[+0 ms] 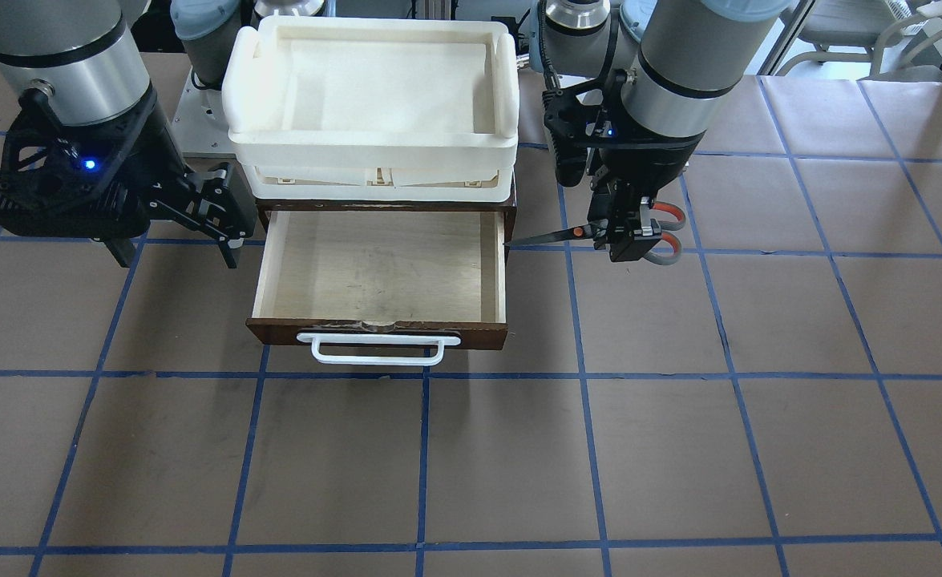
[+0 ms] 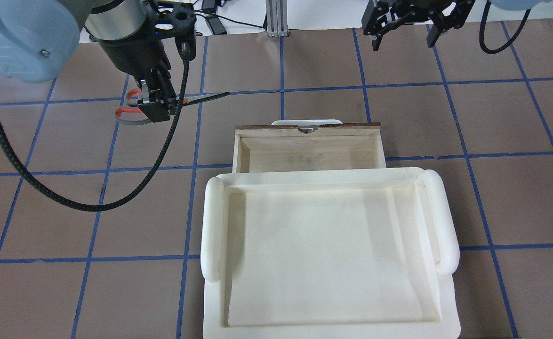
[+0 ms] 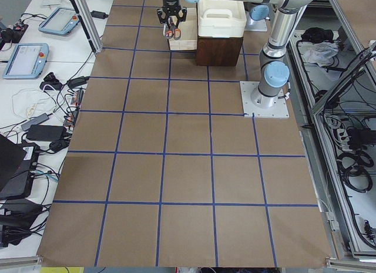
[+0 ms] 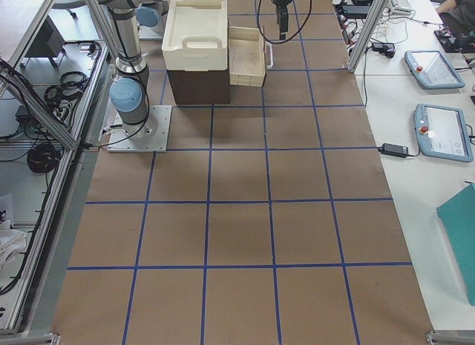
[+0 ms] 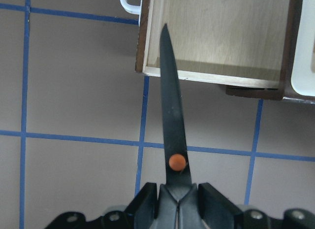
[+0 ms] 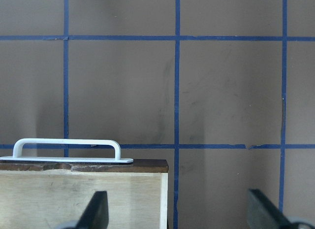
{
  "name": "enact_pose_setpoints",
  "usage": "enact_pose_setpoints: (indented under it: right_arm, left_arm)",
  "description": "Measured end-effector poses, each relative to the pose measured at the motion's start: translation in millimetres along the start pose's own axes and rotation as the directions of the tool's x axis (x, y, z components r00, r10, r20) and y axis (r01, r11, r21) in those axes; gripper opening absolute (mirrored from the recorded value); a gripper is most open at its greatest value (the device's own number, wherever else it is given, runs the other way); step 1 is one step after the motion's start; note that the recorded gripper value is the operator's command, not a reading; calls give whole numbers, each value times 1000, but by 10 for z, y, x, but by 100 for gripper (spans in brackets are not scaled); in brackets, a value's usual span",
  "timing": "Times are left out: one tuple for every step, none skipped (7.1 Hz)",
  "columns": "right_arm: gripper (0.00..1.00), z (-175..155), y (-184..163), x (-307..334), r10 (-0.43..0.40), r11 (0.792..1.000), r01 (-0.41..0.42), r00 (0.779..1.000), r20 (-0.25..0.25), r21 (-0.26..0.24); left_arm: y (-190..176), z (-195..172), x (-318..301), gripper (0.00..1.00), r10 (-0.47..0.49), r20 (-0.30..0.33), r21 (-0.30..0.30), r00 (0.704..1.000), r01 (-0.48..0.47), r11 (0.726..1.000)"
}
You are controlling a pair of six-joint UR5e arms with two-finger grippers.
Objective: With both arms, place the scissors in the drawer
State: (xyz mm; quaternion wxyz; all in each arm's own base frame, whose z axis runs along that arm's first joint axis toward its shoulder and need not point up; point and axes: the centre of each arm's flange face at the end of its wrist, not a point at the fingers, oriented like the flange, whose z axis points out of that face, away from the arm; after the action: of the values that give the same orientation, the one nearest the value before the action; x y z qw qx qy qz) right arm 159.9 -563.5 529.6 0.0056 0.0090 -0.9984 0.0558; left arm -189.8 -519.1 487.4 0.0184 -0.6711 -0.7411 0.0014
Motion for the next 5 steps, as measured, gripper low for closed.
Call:
enact_pose_setpoints:
  right_arm:
    - [100, -6, 53, 0, -1, 1000, 1, 1000, 5, -16]
    - [100, -32, 108, -4, 0, 1000, 1, 1000, 16, -22]
    - [100, -26, 140, -7, 1, 1000, 0, 1000, 26, -28]
    - [100, -22, 153, -7, 2, 1000, -1, 1000, 31, -30]
    - [100, -11, 160, -10, 3, 999, -2, 999, 35, -34]
  left_arm:
    - [-106, 28, 29, 25, 19, -3, 3, 1000, -19, 1000]
    - [-263, 75, 77, 24, 40, -10, 4, 999, -40, 999]
    - [-498, 144, 150, 24, 66, -18, 3, 998, -66, 998]
    - [-743, 226, 208, 23, 88, -27, 0, 996, -88, 996]
    - [-948, 316, 230, 23, 104, -38, -1, 994, -104, 995]
